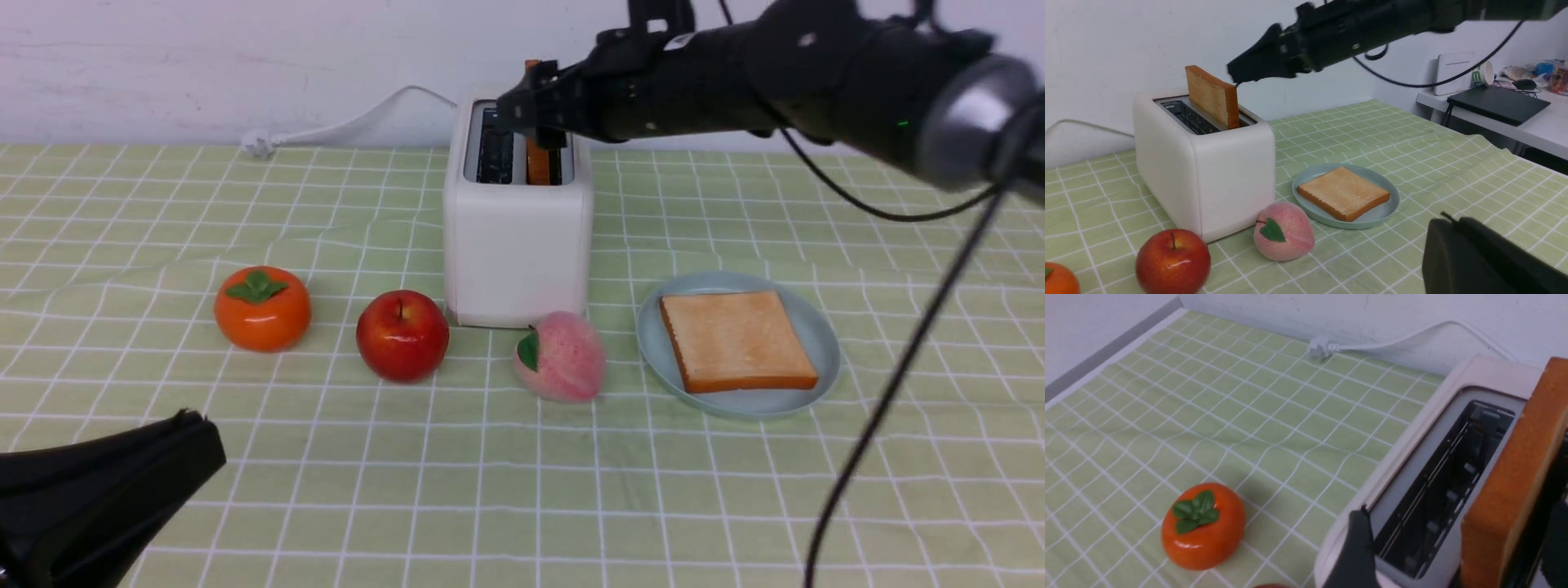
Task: Take toasted bread from bread machine on green coffee tablecloth place on plate.
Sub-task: 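Grasp the toast slice in the toaster and pull it up out of the slot with the right gripper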
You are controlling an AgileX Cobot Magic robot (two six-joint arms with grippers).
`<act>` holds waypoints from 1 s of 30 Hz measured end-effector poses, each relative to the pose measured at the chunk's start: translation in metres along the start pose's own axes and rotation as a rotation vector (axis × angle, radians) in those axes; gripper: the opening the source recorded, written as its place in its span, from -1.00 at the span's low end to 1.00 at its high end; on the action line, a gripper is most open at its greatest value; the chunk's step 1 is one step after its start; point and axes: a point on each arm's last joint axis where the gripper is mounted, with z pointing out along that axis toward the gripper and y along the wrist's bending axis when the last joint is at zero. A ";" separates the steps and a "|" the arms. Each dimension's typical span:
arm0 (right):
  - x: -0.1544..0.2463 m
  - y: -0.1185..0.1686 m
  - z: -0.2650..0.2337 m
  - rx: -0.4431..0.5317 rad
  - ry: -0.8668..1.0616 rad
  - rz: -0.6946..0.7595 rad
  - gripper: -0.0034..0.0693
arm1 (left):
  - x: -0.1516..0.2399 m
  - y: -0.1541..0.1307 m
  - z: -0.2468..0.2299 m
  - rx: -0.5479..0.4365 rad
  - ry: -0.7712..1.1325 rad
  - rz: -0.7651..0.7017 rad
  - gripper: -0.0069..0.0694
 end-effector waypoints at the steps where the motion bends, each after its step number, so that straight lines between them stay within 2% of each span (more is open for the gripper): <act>1: 0.000 -0.002 0.005 0.006 -0.010 0.000 0.68 | 0.000 0.000 0.000 0.000 0.000 0.000 -0.85; 5: 0.008 -0.011 0.024 0.040 -0.022 -0.020 0.66 | 0.000 0.000 0.000 0.000 0.003 0.000 -0.85; 9: 0.016 -0.019 0.034 0.083 -0.022 -0.079 0.50 | 0.001 0.000 0.000 0.002 0.012 0.000 -0.85; 12: 0.018 -0.022 0.037 0.100 -0.034 -0.090 0.25 | 0.001 0.000 0.000 0.002 0.013 0.000 -0.85; 13: 0.018 -0.022 0.037 0.100 -0.036 -0.090 0.23 | 0.001 0.000 0.000 0.002 0.013 0.000 -0.85; 15: 0.017 -0.023 0.037 0.110 -0.050 -0.090 -0.07 | 0.001 0.000 0.000 0.002 0.013 0.000 -0.85; 17: 0.017 -0.023 0.037 0.111 -0.053 -0.090 -0.18 | 0.001 0.000 0.000 0.002 0.013 0.000 -0.85; 20: 0.016 -0.023 0.037 0.113 -0.056 -0.090 -0.55 | 0.001 0.000 0.000 0.002 0.013 0.000 -0.85; 27: 0.013 -0.022 0.035 0.113 -0.069 -0.082 -0.61 | 0.001 0.000 0.000 0.002 0.014 0.000 -0.85; 30: -0.002 -0.015 0.021 0.096 -0.098 -0.073 -0.61 | 0.001 0.000 0.000 0.002 0.014 0.000 -0.85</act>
